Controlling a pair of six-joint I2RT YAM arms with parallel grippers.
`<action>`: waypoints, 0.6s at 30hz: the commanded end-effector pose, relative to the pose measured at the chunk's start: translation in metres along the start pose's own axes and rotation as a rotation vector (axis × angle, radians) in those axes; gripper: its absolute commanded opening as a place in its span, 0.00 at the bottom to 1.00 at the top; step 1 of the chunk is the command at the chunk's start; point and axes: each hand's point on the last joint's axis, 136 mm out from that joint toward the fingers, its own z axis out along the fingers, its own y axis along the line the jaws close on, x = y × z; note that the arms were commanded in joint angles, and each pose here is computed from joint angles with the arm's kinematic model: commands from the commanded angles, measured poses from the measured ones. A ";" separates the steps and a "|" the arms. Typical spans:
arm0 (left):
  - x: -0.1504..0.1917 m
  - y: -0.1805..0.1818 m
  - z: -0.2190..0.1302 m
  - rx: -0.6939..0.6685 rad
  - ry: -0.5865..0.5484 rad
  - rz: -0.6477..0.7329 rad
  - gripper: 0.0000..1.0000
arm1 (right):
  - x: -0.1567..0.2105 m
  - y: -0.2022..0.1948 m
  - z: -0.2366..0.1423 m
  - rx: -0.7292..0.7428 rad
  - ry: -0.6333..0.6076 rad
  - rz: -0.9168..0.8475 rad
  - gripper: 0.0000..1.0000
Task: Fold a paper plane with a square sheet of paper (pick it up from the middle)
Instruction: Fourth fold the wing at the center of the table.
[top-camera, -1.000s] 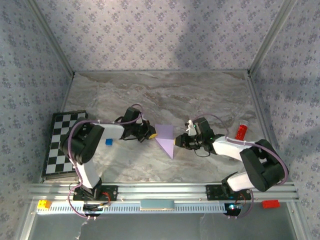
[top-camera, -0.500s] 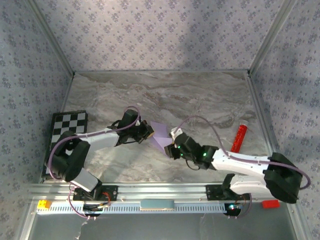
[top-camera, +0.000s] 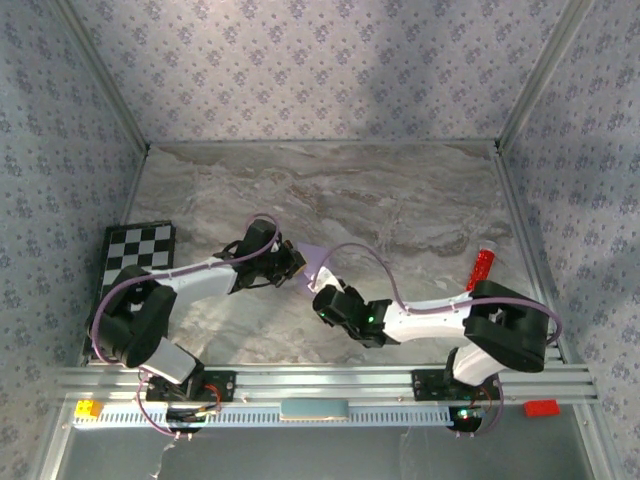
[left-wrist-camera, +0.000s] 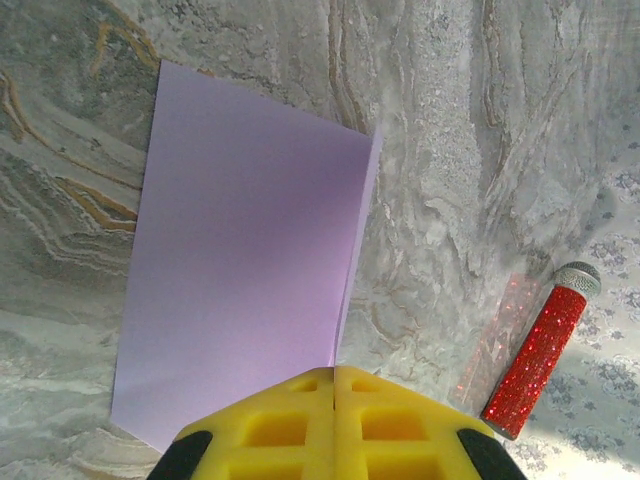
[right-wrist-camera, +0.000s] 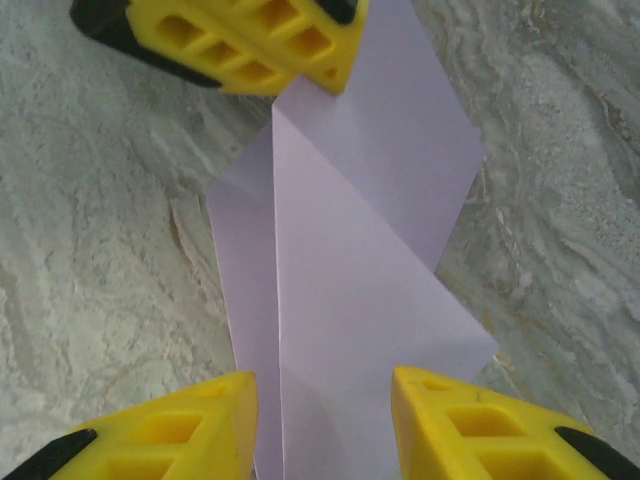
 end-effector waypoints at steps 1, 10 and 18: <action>0.000 -0.005 -0.006 -0.001 -0.011 -0.012 0.02 | -0.008 -0.001 0.003 0.047 -0.019 -0.019 0.40; 0.000 -0.009 -0.007 0.005 -0.008 -0.001 0.04 | 0.009 0.003 0.015 0.082 0.042 -0.063 0.32; -0.001 -0.013 -0.008 0.000 -0.003 0.027 0.13 | 0.012 0.001 0.014 0.062 0.029 -0.031 0.16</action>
